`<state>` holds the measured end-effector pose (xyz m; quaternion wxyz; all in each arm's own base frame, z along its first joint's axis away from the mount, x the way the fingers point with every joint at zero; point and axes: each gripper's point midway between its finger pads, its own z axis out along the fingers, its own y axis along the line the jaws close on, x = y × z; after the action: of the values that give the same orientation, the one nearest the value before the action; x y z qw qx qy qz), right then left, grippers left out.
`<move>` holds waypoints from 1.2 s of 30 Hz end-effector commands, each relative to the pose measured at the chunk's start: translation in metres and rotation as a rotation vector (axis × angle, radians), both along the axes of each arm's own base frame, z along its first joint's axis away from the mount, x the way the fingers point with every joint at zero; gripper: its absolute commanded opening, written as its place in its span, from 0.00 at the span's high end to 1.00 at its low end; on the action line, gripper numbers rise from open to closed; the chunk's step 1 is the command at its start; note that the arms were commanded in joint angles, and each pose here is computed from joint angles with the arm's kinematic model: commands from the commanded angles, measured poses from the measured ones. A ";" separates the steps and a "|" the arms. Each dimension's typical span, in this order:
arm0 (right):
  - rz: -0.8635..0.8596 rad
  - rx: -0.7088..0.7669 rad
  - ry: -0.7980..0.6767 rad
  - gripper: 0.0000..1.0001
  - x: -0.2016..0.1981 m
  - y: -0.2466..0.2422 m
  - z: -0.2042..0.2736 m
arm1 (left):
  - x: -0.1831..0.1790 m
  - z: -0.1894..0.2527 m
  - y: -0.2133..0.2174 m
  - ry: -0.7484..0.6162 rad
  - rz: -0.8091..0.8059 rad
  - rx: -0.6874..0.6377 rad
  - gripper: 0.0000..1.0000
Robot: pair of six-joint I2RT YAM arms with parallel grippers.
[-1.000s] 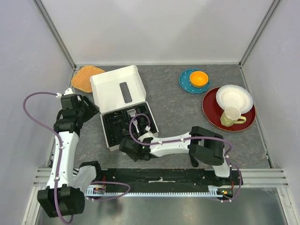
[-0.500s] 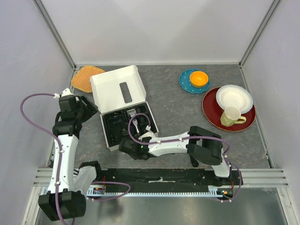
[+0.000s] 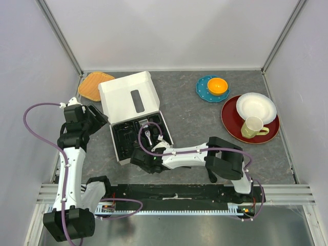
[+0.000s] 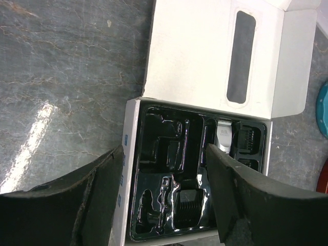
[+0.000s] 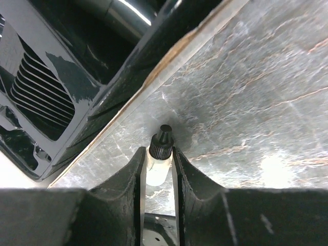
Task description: Sort the hair-cutting tools
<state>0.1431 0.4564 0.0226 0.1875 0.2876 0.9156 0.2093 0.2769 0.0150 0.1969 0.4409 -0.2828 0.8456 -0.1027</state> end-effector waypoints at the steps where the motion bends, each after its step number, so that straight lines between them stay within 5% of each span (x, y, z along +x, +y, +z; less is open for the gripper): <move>1: 0.085 -0.158 -0.013 0.70 0.007 -0.036 -0.003 | 0.008 0.011 -0.006 -0.062 -0.046 -0.008 0.28; 11: 0.240 0.026 -0.224 0.73 0.019 -0.021 0.107 | 0.016 0.013 -0.021 -0.077 -0.142 -0.051 0.29; 17: 0.526 0.067 -0.460 0.71 0.029 0.026 0.165 | 0.013 0.013 -0.026 -0.085 -0.179 -0.044 0.30; 26: 0.902 0.146 -0.686 0.70 0.016 0.080 0.159 | 0.009 0.007 -0.036 -0.061 -0.251 -0.058 0.30; 36: 0.964 -0.028 -0.818 0.71 0.045 0.082 0.128 | 0.005 -0.001 -0.004 -0.003 -0.073 0.006 0.31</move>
<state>0.1701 0.5340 0.1518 0.3668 -0.2370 0.8216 0.3664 0.2804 -0.0028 0.1907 0.4250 -0.2418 0.8601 -0.1453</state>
